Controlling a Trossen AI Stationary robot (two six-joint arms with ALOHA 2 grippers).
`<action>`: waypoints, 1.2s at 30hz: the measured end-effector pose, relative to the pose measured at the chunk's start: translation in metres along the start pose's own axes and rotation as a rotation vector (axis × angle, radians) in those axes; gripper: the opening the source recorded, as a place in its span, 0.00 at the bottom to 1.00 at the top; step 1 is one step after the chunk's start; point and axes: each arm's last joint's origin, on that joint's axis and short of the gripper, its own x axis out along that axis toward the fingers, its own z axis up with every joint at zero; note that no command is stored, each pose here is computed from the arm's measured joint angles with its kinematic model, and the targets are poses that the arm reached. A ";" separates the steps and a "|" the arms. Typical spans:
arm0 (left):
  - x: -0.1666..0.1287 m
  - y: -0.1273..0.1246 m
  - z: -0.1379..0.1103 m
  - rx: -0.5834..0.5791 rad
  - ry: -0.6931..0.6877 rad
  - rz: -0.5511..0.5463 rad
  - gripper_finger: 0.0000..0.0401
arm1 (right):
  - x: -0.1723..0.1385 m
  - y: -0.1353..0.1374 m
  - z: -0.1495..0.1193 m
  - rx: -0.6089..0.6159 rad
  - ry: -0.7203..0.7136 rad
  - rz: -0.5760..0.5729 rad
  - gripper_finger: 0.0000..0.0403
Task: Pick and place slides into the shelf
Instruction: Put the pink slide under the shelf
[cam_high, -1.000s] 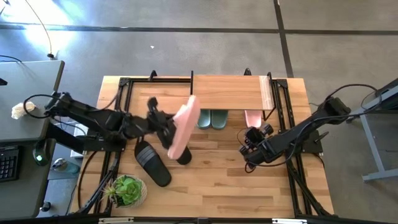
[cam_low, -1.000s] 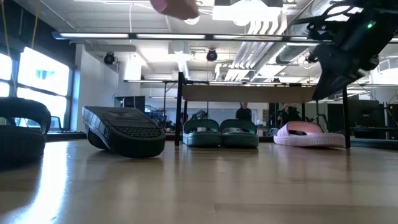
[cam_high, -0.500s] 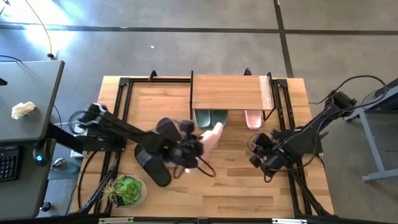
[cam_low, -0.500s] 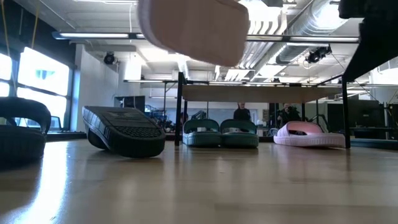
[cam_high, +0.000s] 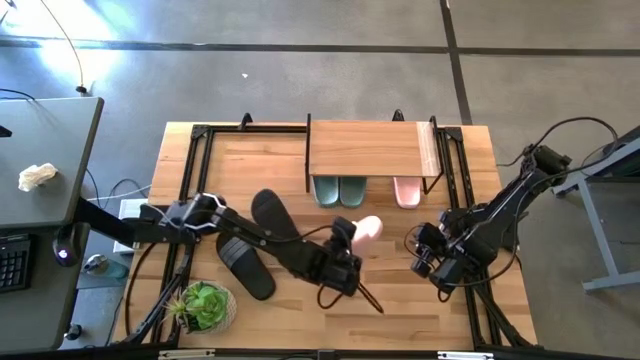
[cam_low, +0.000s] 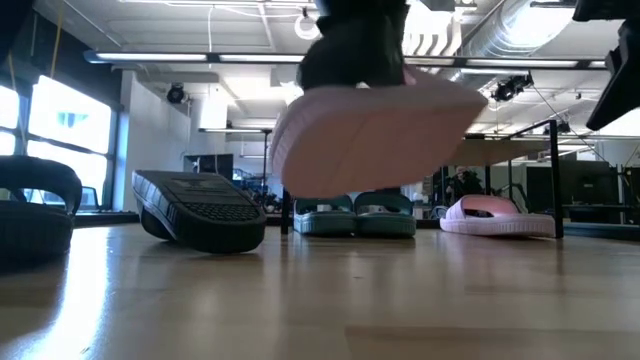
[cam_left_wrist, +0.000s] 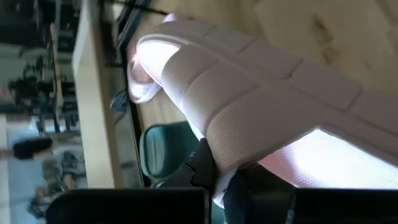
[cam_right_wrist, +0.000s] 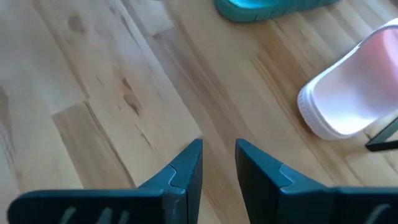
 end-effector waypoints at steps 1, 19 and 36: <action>0.003 -0.003 0.002 0.024 -0.006 -0.009 0.00 | 0.000 -0.001 -0.001 0.000 0.010 -0.004 0.21; 0.032 -0.039 0.012 0.216 -0.033 -0.076 0.08 | 0.000 -0.005 -0.002 0.027 0.048 -0.036 0.21; 0.028 -0.034 0.015 0.194 -0.035 -0.099 0.55 | 0.000 -0.004 -0.002 0.050 0.046 -0.032 0.21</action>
